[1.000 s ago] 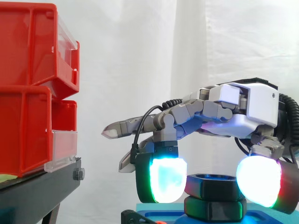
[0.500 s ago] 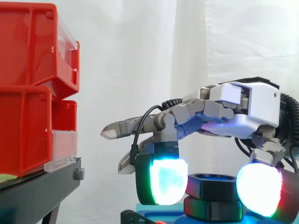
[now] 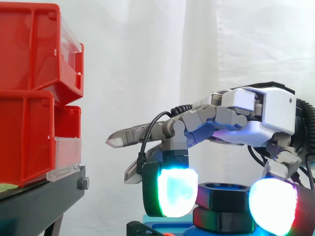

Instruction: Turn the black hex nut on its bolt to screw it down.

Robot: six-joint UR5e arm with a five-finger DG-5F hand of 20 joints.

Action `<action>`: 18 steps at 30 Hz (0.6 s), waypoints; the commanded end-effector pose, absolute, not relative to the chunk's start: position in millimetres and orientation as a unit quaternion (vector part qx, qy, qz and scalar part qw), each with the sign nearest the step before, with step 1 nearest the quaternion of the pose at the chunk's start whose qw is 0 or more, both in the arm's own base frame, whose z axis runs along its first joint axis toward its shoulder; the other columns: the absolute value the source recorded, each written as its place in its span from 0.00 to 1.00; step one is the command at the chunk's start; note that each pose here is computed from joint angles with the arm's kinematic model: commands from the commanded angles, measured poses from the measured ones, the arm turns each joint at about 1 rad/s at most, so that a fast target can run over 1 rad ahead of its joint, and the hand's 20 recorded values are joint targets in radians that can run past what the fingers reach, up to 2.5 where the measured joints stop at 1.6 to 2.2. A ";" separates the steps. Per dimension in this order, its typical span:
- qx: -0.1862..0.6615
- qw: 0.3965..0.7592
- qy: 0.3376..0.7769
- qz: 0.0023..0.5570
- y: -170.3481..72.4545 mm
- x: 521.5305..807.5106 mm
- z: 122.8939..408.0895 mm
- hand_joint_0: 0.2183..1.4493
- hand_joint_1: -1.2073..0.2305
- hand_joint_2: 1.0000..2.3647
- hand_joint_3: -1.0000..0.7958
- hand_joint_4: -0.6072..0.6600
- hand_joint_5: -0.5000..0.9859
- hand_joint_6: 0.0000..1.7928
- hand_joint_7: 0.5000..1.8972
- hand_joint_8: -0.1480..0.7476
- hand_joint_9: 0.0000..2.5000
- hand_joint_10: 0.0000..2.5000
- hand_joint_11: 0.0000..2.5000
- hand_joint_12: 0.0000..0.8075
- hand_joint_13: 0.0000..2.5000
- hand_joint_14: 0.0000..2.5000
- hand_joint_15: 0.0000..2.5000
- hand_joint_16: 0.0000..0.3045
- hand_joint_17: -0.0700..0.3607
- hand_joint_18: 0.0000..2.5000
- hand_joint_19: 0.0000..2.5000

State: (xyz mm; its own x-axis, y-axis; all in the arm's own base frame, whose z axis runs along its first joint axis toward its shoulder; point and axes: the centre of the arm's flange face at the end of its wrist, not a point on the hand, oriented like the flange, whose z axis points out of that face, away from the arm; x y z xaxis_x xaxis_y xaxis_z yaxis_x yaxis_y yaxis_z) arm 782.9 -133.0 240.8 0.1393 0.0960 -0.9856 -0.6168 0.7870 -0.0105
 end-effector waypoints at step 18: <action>-0.214 0.723 0.609 0.247 -132.7 782.4 240.1 0.26 0.26 0.00 0.28 0.73 0.22 0.33 0.41 0.49 0.22 0.00 0.13 0.44 0.11 0.00 0.02 0.18 0.44 0.10 0.07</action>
